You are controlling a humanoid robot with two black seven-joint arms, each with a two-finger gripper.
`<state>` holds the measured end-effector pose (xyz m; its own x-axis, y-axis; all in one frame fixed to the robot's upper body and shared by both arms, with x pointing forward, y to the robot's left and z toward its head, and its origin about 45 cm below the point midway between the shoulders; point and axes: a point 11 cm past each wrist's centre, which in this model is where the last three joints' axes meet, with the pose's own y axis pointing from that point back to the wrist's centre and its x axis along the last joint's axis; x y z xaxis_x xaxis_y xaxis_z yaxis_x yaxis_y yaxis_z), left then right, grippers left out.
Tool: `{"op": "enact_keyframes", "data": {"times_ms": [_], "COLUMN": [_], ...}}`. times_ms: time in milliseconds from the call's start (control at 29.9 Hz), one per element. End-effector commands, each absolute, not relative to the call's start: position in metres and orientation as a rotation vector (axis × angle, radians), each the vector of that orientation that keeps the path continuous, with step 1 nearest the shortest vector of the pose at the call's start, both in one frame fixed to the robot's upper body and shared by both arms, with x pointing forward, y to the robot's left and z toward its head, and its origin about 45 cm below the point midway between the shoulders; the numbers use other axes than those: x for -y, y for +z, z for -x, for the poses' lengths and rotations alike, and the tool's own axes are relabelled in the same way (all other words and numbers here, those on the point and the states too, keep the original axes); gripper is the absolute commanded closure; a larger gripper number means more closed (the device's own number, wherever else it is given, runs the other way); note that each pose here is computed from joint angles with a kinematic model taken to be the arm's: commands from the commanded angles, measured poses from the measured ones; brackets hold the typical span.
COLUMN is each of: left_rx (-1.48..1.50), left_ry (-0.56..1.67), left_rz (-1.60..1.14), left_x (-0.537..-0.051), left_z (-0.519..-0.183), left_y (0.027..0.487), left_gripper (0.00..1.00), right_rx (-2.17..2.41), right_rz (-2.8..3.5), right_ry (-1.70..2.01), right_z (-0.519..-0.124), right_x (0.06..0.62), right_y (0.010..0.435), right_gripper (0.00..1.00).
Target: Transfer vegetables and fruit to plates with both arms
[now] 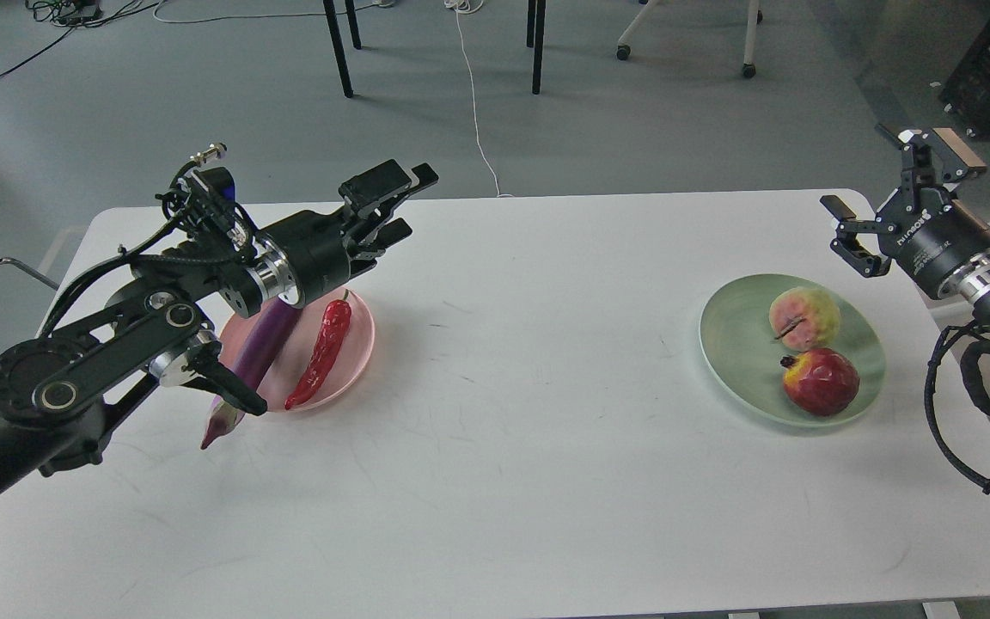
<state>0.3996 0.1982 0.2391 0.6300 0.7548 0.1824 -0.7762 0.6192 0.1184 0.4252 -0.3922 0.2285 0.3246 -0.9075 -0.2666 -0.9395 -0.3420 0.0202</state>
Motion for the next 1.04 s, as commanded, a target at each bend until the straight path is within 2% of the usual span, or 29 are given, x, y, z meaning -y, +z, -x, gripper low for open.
{"op": "enact_keyframes", "data": {"times_ms": [0, 201, 334, 635, 1003], "left_rx": [0.020, -0.185, -0.254, -0.268, -0.289], "left_ry": [1.010, 1.211, 1.274, 1.291, 1.255], "left_rz": [-0.113, 0.105, 0.149, 0.139, 0.182], "left_x": [-0.213, -0.247, -0.264, -0.273, -0.271], "left_z": [-0.399, -0.389, -0.381, -0.376, -0.372], "left_y": [0.229, 0.209, 0.192, 0.185, 0.186], "left_gripper": [0.01, 0.01, 0.01, 0.01, 0.01], "right_rx": [-1.606, -1.535, -1.534, -1.474, -1.472], "right_rz": [2.461, 2.443, 2.404, 2.417, 2.423], "right_ry": [0.356, 0.379, 0.388, 0.446, 0.477], "right_z": [-0.438, -0.445, -0.446, -0.445, -0.441], "right_x": [0.356, 0.330, 0.331, 0.303, 0.299], "right_y": [0.236, 0.237, 0.239, 0.225, 0.215], "right_gripper": [0.01, 0.01, 0.01, 0.01, 0.01]}}
